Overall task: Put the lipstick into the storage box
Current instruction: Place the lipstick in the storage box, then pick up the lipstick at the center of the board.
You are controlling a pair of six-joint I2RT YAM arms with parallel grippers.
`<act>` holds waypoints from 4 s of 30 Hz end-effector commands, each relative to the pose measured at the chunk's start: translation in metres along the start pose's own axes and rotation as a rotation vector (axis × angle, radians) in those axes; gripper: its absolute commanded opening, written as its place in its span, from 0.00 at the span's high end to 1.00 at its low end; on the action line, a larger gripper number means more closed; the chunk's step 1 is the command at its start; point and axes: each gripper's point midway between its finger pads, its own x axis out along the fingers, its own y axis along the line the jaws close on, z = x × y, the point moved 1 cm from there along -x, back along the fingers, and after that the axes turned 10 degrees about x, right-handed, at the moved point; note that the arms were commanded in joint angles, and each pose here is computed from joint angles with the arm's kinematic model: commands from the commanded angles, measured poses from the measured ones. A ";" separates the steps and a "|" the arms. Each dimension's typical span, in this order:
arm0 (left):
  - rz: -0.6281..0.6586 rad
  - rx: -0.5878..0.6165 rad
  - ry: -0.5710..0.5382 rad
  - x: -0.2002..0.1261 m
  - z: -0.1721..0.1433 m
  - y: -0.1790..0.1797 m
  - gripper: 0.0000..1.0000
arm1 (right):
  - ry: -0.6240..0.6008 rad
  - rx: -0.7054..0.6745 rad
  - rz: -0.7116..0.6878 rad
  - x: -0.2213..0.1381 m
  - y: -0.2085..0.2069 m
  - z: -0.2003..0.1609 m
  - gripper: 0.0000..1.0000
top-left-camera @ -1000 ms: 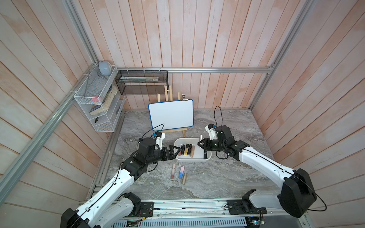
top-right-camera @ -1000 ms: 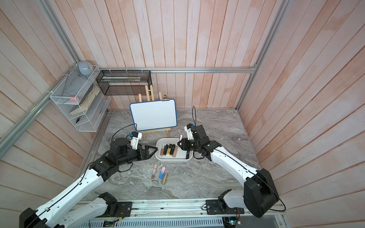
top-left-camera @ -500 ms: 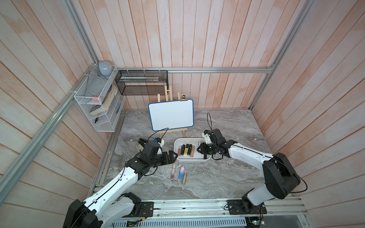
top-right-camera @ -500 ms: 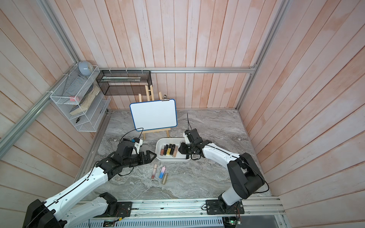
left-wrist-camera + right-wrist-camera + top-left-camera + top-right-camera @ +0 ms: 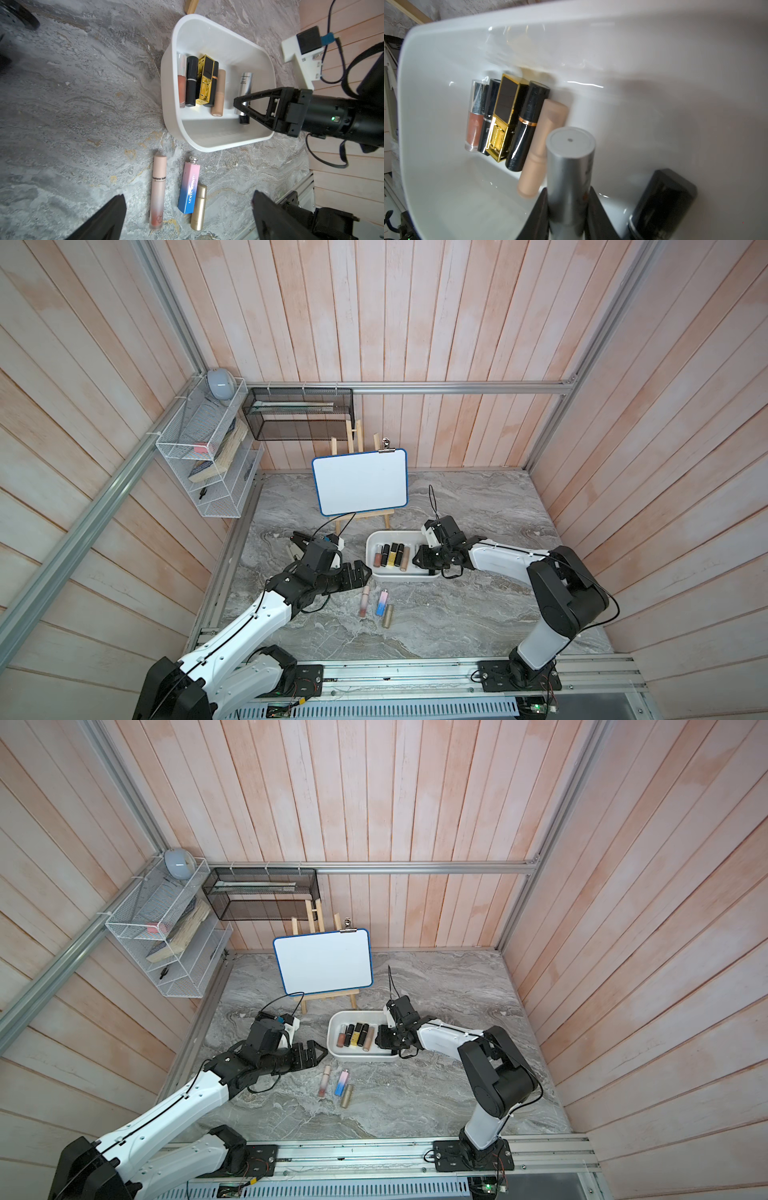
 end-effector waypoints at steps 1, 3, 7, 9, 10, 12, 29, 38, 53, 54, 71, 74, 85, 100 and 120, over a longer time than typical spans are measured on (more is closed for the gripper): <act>0.038 0.005 0.027 0.005 -0.009 0.011 0.00 | 0.003 -0.004 0.000 0.007 -0.002 0.004 0.81; 0.038 0.004 0.030 0.005 -0.011 0.012 0.00 | 0.004 -0.002 -0.001 0.008 -0.002 0.005 0.80; 0.043 0.001 0.045 0.007 -0.015 0.014 0.00 | 0.005 0.002 0.003 0.010 -0.003 0.006 0.78; 0.048 -0.002 0.053 0.007 -0.017 0.016 0.00 | 0.009 0.005 0.004 0.011 -0.003 0.005 0.76; 0.053 -0.005 0.055 0.008 -0.018 0.017 0.00 | 0.009 0.005 0.006 0.011 -0.003 0.006 0.75; 0.062 -0.010 0.061 0.008 -0.020 0.019 0.00 | 0.008 0.004 0.007 0.011 -0.002 0.006 0.74; 0.067 -0.003 0.087 0.011 -0.026 0.019 0.00 | -0.013 -0.004 0.020 -0.002 0.005 0.010 0.61; 0.128 -0.005 0.117 0.014 -0.038 0.026 0.00 | -0.087 -0.021 0.072 -0.040 0.027 0.021 0.61; 0.371 0.109 0.216 0.029 -0.051 0.035 0.14 | -0.199 -0.083 0.149 -0.113 0.066 0.010 0.60; 0.370 0.118 0.214 0.031 -0.049 0.032 0.15 | -0.200 -0.081 0.150 -0.114 0.065 0.008 0.60; 0.414 0.194 0.268 0.057 -0.041 0.023 0.27 | -0.214 -0.085 0.160 -0.121 0.060 0.001 0.59; 0.416 0.204 0.281 0.062 -0.043 0.022 0.28 | -0.214 -0.087 0.159 -0.122 0.059 0.000 0.59; 0.434 0.211 0.326 0.068 -0.056 0.027 0.35 | -0.218 -0.092 0.158 -0.122 0.059 0.000 0.59; 0.505 0.237 0.384 0.077 -0.070 0.045 0.41 | -0.219 -0.092 0.169 -0.122 0.062 0.001 0.59; 0.499 0.231 0.376 0.076 -0.074 0.054 0.79 | -0.212 -0.095 0.231 -0.124 0.069 -0.003 0.58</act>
